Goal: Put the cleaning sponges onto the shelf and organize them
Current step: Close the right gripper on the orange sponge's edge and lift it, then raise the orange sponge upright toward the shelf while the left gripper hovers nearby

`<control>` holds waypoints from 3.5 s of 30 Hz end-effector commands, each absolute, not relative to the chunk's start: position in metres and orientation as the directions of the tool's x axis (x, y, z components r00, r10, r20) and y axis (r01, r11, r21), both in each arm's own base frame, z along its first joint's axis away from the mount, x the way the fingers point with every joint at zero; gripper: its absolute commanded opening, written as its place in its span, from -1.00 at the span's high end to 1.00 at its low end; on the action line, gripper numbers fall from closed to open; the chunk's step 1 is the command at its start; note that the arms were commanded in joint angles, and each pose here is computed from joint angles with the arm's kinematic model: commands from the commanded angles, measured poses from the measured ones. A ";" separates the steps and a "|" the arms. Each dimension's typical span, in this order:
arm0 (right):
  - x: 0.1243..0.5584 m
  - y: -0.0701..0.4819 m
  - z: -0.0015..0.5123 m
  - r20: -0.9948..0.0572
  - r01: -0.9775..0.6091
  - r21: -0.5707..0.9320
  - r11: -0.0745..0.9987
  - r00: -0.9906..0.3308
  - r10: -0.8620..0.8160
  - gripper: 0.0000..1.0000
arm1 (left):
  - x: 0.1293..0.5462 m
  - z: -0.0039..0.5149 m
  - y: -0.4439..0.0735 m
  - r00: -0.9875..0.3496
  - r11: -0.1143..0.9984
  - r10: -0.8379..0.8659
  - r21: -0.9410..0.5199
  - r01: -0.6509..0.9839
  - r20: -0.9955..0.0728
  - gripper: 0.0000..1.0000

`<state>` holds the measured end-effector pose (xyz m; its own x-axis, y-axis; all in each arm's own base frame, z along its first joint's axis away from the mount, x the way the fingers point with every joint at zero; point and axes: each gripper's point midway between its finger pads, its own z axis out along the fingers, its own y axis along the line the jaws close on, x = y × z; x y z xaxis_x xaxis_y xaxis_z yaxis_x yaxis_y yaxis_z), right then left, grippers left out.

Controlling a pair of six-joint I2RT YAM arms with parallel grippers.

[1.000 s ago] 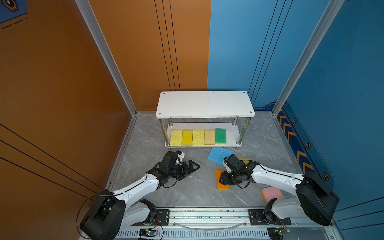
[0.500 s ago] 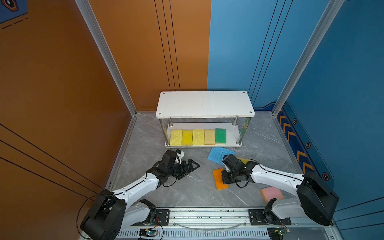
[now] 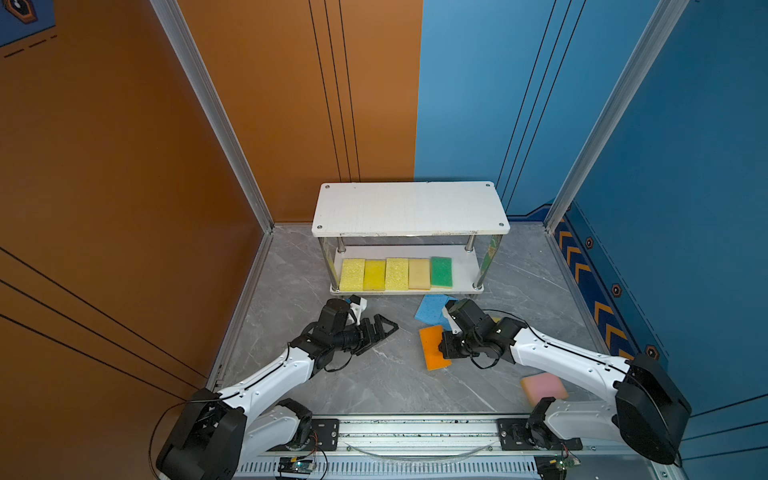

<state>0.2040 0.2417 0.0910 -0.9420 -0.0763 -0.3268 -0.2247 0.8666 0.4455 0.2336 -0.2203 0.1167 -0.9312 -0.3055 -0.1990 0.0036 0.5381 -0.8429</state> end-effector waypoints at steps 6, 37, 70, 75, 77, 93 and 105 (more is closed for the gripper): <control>0.204 0.296 0.153 -0.355 -0.307 0.657 0.688 -0.932 -0.077 1.00 | 0.236 0.163 -0.241 -0.916 0.426 -0.277 -0.891 0.155 -0.291 -0.92; 0.206 0.345 0.187 -0.372 -0.363 0.765 0.533 -0.923 -0.095 1.00 | 0.246 0.207 -0.244 -0.871 0.304 -0.328 -0.914 0.270 -0.367 1.00; 0.202 0.327 0.205 -0.382 -0.340 0.808 0.481 -0.924 -0.011 -0.52 | 0.278 0.231 -0.212 -0.818 0.196 -0.525 -0.969 0.151 -0.234 1.00; 0.202 0.338 0.204 -0.383 -0.349 0.810 0.471 -0.923 -0.025 -0.27 | 0.276 0.233 -0.213 -0.822 0.188 -0.520 -0.970 0.155 -0.232 1.00; 0.203 0.342 0.205 -0.386 -0.354 0.811 0.466 -0.922 -0.028 -0.15 | 0.276 0.234 -0.212 -0.822 0.187 -0.520 -0.970 0.155 -0.232 1.00; 0.202 0.347 0.205 -0.400 -0.365 0.796 0.483 -0.916 -0.032 0.61 | 0.275 0.231 -0.205 -0.816 0.188 -0.530 -0.970 0.154 -0.232 1.00; 0.205 0.340 0.214 -0.440 -0.381 0.757 0.530 -0.898 -0.017 0.85 | 0.270 0.238 -0.186 -0.799 0.162 -0.558 -0.974 0.161 -0.225 0.19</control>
